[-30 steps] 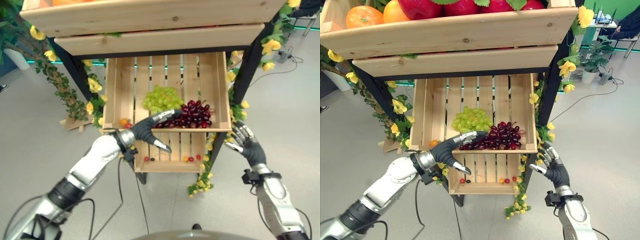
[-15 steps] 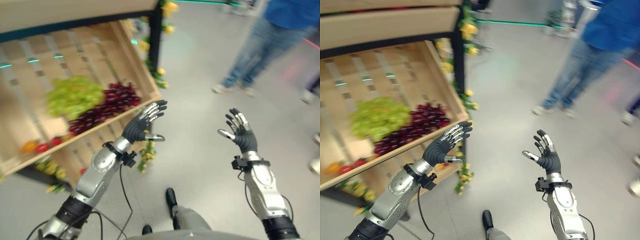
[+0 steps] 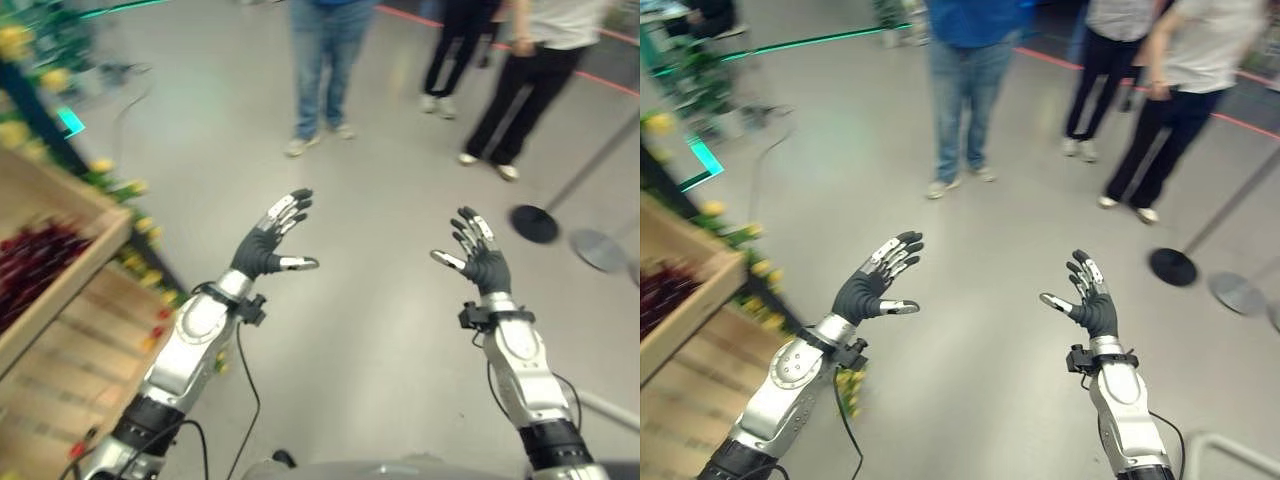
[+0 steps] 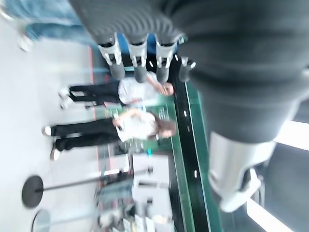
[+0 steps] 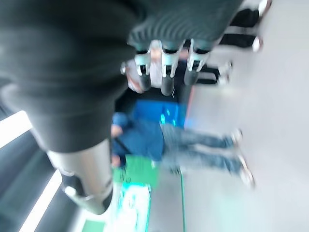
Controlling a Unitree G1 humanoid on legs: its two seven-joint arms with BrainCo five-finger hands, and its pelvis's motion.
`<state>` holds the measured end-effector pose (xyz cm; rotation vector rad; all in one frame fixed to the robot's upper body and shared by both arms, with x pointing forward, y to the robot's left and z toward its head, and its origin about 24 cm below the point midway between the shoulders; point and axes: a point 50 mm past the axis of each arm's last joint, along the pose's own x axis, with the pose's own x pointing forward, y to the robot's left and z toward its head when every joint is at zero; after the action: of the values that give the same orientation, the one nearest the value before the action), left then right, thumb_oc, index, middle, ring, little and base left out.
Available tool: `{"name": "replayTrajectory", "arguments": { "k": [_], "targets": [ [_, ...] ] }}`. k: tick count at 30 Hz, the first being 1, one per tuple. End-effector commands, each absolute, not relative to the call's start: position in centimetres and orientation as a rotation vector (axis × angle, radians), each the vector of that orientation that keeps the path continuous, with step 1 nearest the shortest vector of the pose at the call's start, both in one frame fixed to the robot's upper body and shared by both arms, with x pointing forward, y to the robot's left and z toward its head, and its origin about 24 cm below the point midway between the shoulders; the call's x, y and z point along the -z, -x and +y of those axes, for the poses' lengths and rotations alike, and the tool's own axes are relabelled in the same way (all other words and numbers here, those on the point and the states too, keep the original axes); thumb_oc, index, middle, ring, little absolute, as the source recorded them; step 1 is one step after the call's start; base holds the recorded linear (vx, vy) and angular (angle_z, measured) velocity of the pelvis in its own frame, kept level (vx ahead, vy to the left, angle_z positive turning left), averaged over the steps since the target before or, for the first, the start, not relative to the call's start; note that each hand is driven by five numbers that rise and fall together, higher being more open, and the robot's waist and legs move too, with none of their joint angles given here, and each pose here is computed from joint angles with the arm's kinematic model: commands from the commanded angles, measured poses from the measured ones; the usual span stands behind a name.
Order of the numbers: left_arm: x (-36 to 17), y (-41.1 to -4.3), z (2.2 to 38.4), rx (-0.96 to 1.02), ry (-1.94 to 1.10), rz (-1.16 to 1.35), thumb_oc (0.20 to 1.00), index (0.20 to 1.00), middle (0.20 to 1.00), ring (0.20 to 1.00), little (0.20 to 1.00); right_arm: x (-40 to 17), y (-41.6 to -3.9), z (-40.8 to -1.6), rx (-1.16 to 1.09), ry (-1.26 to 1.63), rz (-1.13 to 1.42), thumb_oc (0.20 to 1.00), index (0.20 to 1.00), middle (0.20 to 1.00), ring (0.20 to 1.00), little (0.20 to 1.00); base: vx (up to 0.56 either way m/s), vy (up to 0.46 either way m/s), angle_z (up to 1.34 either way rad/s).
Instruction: Pick up the fruits from the basket on one side to the basket on the other side
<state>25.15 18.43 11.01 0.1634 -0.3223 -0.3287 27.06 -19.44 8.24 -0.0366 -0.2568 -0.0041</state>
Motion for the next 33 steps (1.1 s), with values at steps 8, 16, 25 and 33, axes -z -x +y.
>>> {"name": "replayTrajectory", "arguments": {
  "k": [8,16,25,33],
  "targets": [
    [-12.9,-25.3,18.3,0.187,-0.081,-0.497,1.0,1.0,1.0,1.0,1.0,-10.2,-24.8,-22.8,0.112,0.104,-0.374,1.0,1.0,1.0,1.0,1.0,0.1,-0.386,-1.47],
    [-12.7,-25.1,18.8,0.131,-0.057,-0.512,1.0,1.0,1.0,1.0,1.0,-11.3,-26.2,-21.7,0.075,0.096,-0.43,1.0,1.0,1.0,1.0,1.0,0.17,-0.267,-1.4],
    [-11.6,-24.5,20.2,0.046,-0.079,-0.469,1.0,1.0,1.0,1.0,1.0,-10.8,-25.6,-21.5,0.05,0.101,-0.418,1.0,1.0,1.0,1.0,1.0,0.33,-0.011,-1.37],
    [-12.0,-24.3,20.1,0.024,-0.153,-0.492,1.0,1.0,1.0,1.0,1.0,-10.6,-25.5,-21.8,0.039,0.12,-0.395,1.0,1.0,1.0,1.0,1.0,0.4,0.164,-1.24]
  ]
}}
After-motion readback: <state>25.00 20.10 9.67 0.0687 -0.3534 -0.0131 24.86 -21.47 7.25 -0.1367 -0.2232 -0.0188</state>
